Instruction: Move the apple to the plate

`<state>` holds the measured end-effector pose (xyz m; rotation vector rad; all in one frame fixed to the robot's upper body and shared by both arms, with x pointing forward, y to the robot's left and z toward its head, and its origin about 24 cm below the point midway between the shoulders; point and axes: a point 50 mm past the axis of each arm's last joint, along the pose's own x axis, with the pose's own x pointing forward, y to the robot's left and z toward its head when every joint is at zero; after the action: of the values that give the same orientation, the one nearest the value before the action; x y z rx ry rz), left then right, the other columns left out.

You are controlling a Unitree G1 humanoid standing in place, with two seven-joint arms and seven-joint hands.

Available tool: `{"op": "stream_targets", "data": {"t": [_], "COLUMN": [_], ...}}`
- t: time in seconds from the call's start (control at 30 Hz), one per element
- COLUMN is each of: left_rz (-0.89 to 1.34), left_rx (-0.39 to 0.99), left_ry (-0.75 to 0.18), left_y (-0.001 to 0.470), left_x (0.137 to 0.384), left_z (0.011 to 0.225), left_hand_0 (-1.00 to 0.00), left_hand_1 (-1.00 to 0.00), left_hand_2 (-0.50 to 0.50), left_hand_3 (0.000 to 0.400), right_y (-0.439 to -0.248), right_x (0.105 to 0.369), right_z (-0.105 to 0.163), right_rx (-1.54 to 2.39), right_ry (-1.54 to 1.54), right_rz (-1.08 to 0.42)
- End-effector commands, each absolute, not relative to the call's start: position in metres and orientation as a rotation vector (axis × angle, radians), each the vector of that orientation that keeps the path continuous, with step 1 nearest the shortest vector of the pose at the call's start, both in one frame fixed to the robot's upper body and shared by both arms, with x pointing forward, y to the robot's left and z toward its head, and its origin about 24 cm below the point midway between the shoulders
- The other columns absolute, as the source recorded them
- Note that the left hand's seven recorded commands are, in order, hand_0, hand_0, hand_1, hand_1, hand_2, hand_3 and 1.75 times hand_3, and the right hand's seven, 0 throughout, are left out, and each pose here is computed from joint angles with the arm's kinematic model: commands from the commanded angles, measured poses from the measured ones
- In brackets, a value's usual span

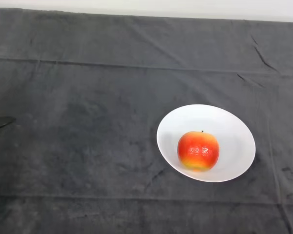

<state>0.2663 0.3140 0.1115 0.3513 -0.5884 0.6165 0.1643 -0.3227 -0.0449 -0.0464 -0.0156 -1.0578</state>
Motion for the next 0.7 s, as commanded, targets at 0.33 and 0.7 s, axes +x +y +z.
{"op": "stream_targets", "data": {"t": [0.33,0.7], "left_rz": [0.737,0.818], "left_rx": [0.351,0.357], "left_ry": [-0.673,-0.682], "left_y": [0.333,0.346], "left_x": [0.239,0.238], "left_z": [0.135,0.132], "left_hand_0": [0.00,0.00], "left_hand_1": [0.00,0.00], "left_hand_2": [0.00,0.00], "left_hand_3": [0.000,0.000], "right_y": [-0.275,-0.275], "right_x": [0.146,0.146], "right_z": [-0.085,-0.085], "right_rx": [0.066,0.066], "right_ry": [0.228,0.228], "right_rz": [-1.024,-1.024]}}
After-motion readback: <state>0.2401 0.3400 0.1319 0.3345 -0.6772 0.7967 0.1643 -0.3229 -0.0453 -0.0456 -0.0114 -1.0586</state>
